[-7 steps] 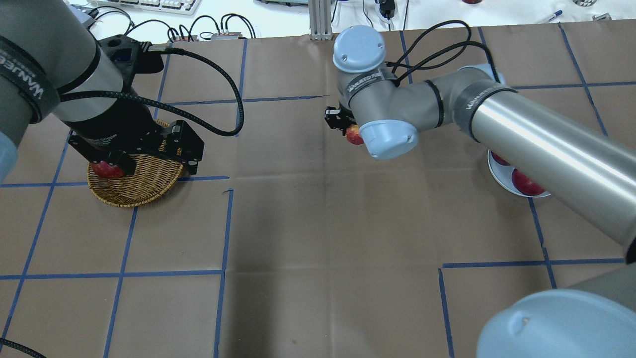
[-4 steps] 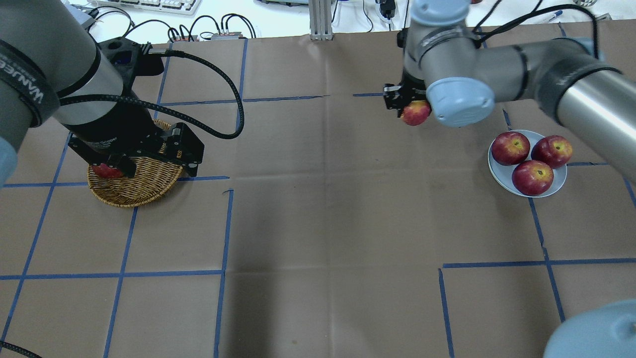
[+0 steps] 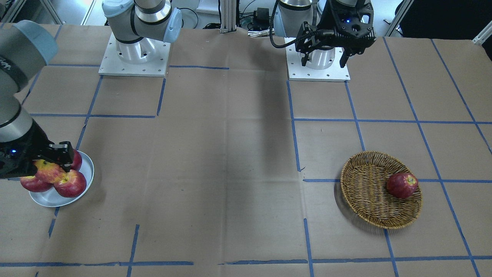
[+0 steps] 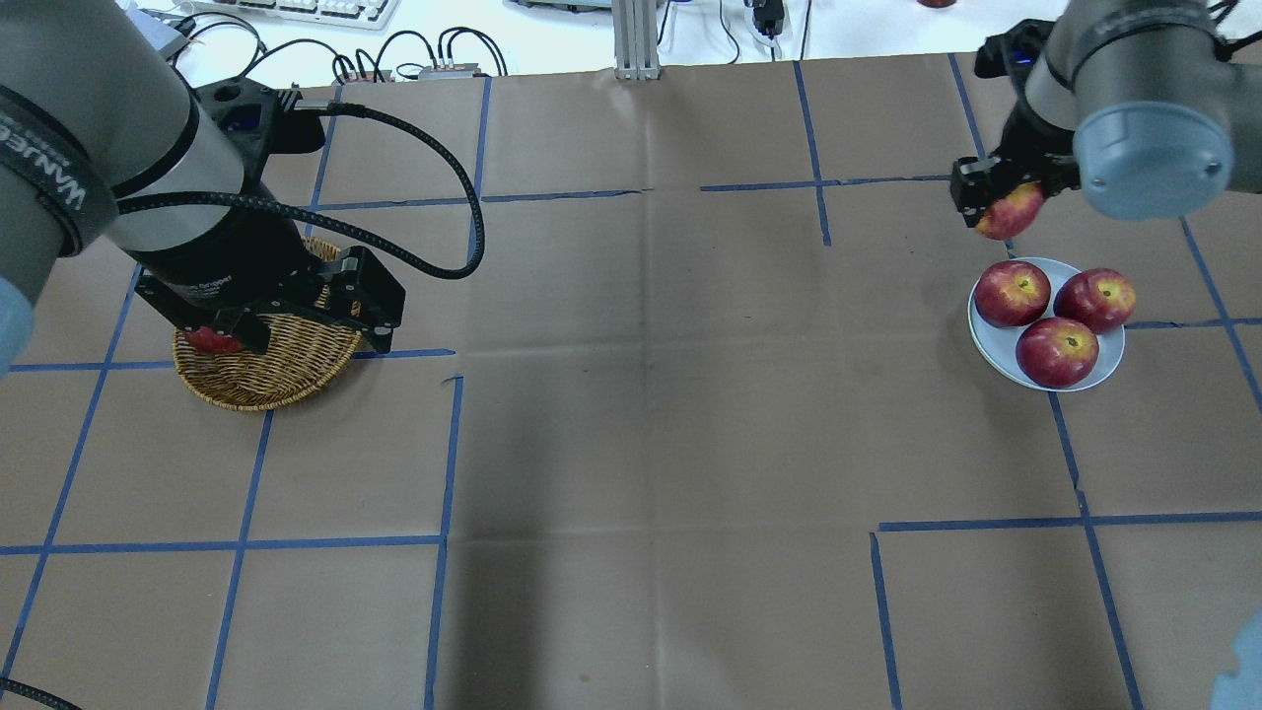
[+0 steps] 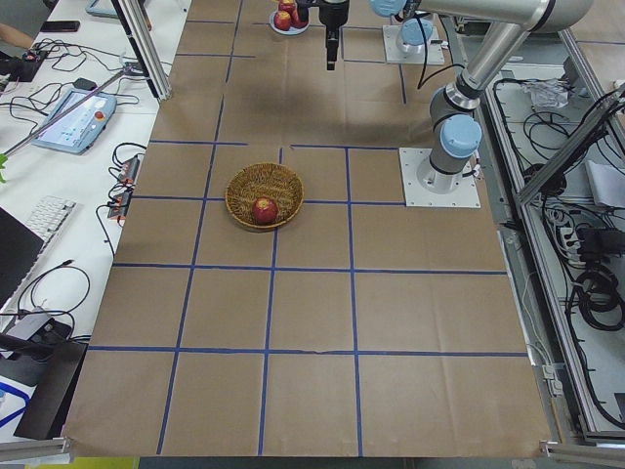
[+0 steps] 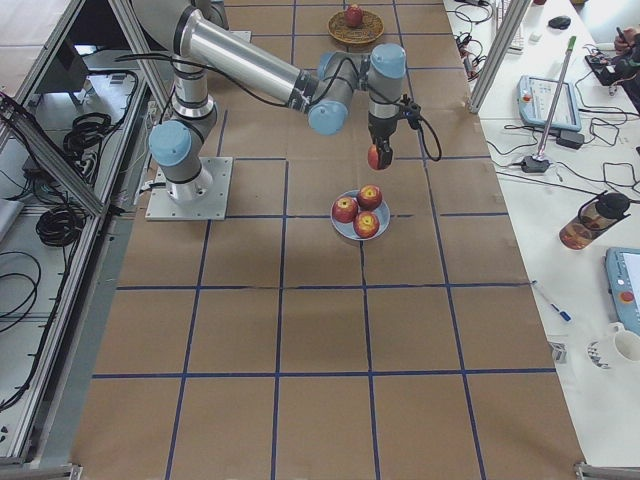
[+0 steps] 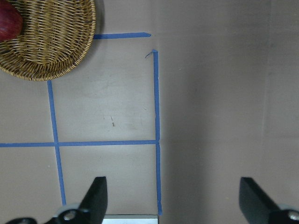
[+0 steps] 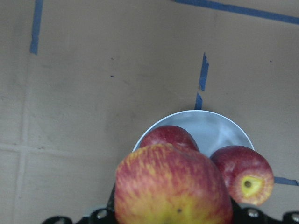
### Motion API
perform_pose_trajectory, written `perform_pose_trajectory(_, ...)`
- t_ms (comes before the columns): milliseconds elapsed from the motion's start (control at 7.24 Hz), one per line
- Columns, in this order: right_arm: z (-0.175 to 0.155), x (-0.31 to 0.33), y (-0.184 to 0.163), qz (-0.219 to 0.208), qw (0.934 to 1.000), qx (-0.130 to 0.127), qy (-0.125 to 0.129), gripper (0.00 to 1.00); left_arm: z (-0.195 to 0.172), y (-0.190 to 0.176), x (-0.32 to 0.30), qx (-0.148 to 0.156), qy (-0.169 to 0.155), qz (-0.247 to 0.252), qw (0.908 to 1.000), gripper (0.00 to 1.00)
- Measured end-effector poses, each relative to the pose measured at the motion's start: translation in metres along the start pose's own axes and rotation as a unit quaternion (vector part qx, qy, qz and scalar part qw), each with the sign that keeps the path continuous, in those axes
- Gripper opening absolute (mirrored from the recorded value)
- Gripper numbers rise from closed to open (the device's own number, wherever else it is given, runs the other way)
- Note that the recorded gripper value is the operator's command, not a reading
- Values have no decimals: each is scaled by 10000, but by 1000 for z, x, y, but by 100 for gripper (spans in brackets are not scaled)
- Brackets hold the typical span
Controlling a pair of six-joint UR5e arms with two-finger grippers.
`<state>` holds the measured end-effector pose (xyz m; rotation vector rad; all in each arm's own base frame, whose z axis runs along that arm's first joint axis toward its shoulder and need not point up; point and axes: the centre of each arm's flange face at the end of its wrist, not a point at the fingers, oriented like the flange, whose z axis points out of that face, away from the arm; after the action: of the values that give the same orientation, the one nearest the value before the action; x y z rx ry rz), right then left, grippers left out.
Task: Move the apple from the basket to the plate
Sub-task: 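Carry the apple with the right gripper over the blue plate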
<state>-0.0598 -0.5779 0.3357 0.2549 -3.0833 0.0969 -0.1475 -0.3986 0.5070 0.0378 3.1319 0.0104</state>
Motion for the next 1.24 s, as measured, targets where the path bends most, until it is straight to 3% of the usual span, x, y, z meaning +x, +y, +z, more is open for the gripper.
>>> perform_pose_trajectory(276,27,46,32,-102,9996,-104,-255,61,0,0,0,-1,-1,5,10000,99)
perform_pose_trajectory(1244,67,51,46,-76,9994,-223,-268,65,0,1,0,-4,0,11,10000,99)
